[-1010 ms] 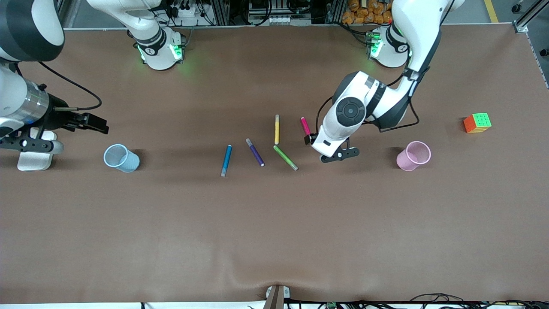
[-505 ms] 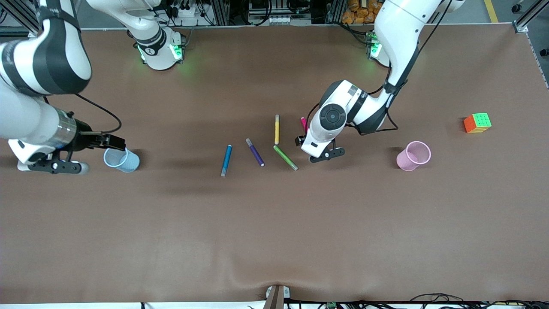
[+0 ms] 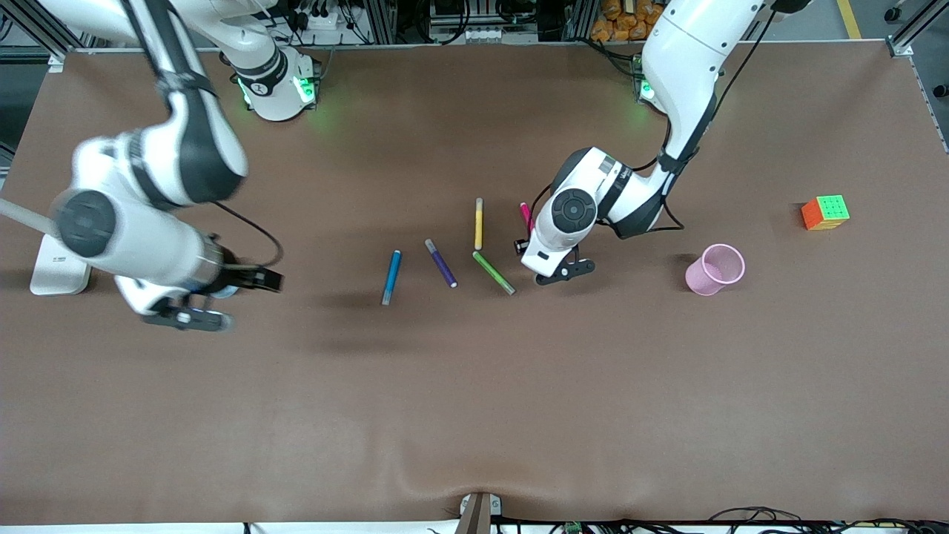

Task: Place pink and blue markers in matching cups
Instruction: 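Grasp the pink marker with the left gripper while the right gripper reaches the blue marker, then lift the pink marker over the pink cup while the right gripper grasps the blue marker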

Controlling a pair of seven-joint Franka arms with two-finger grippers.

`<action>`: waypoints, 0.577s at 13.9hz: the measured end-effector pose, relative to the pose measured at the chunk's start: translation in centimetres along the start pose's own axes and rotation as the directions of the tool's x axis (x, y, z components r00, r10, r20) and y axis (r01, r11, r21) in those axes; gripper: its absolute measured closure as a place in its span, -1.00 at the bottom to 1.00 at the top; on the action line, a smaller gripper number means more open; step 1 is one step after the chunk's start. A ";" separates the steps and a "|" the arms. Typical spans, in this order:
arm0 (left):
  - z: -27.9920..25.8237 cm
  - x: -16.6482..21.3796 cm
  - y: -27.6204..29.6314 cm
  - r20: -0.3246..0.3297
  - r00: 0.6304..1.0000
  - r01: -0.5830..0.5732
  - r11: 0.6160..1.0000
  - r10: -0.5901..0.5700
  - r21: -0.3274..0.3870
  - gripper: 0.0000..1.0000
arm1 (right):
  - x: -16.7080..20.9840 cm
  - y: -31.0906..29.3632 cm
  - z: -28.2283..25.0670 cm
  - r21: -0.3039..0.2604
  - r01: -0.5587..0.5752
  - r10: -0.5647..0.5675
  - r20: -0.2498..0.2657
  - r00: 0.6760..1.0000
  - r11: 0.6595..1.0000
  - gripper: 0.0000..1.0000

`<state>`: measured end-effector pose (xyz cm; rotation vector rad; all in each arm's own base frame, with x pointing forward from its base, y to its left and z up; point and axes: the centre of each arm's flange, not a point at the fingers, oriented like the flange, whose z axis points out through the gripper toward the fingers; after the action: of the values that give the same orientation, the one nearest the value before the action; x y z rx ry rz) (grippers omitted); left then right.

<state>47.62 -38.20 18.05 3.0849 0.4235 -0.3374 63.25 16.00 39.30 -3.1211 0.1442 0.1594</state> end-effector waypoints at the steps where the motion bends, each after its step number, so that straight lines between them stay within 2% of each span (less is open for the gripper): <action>1: 0.5 0.0 0.0 0.001 1.000 0.000 1.000 0.000 -0.001 -0.41 | 0.4 -1.4 1.9 0.001 0.016 -0.016 -0.011 1.000 1.000 -1.00; 2: 0.9 0.0 0.0 0.004 1.000 0.000 1.000 0.000 0.001 -0.40 | 0.7 -2.7 3.8 0.001 0.031 -0.031 -0.017 0.999 1.000 -1.00; 3: 1.2 0.0 0.0 0.006 1.000 0.000 1.000 0.000 0.003 -0.28 | 0.9 -3.9 5.9 -0.001 0.045 -0.045 -0.019 0.999 0.999 -1.00; 7: 0.8 -0.2 0.4 0.001 1.000 0.002 1.000 -0.002 -0.004 0.57 | 1.0 -7.2 11.6 -0.006 0.072 -0.072 -0.024 0.997 0.997 -1.00; 8: 0.7 -0.2 0.4 0.001 1.000 0.004 1.000 -0.004 -0.003 0.66 | 0.6 -8.2 12.6 -0.007 0.065 -0.065 -0.024 0.998 0.998 -1.00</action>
<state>47.42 -38.69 17.35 3.0813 0.4304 -0.3384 63.38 24.38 26.80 -3.1303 0.0430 0.1220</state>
